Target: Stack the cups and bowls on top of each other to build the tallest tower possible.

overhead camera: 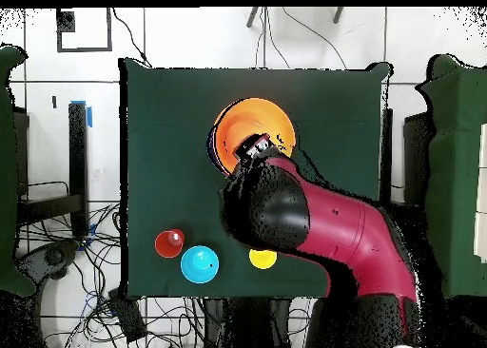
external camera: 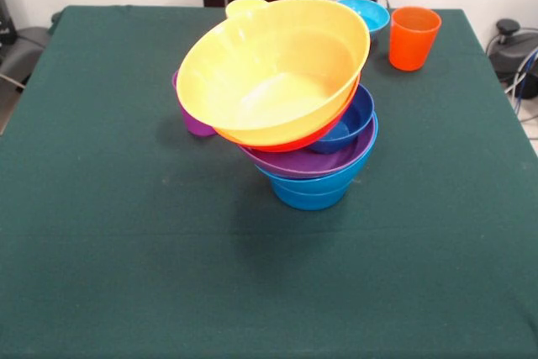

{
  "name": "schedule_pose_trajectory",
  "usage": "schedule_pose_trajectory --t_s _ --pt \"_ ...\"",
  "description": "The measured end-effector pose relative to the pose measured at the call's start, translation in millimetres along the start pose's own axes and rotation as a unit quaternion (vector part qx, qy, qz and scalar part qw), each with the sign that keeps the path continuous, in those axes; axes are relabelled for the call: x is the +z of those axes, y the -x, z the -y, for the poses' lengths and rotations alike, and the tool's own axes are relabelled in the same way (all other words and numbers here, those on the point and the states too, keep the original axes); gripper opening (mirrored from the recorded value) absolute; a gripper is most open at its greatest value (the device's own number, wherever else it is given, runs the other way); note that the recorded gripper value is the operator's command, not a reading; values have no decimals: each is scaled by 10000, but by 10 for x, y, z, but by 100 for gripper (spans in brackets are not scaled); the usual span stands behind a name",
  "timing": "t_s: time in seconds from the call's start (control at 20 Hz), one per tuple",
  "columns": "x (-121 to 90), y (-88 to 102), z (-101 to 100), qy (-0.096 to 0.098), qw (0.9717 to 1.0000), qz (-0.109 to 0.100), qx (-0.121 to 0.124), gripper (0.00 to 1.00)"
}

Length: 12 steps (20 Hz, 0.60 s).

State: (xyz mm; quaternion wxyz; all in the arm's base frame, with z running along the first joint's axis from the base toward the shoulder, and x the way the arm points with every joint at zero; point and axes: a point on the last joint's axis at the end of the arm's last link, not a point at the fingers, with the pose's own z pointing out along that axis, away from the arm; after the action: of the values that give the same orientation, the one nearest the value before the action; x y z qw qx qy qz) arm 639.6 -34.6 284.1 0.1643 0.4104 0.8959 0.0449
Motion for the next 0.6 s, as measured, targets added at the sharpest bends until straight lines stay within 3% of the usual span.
schedule_pose_trajectory --t_s 0.3,0.6 --pt "175 -59 -53 74 9998 72 -160 100" --pt "618 -151 -84 279 9981 335 -430 100"
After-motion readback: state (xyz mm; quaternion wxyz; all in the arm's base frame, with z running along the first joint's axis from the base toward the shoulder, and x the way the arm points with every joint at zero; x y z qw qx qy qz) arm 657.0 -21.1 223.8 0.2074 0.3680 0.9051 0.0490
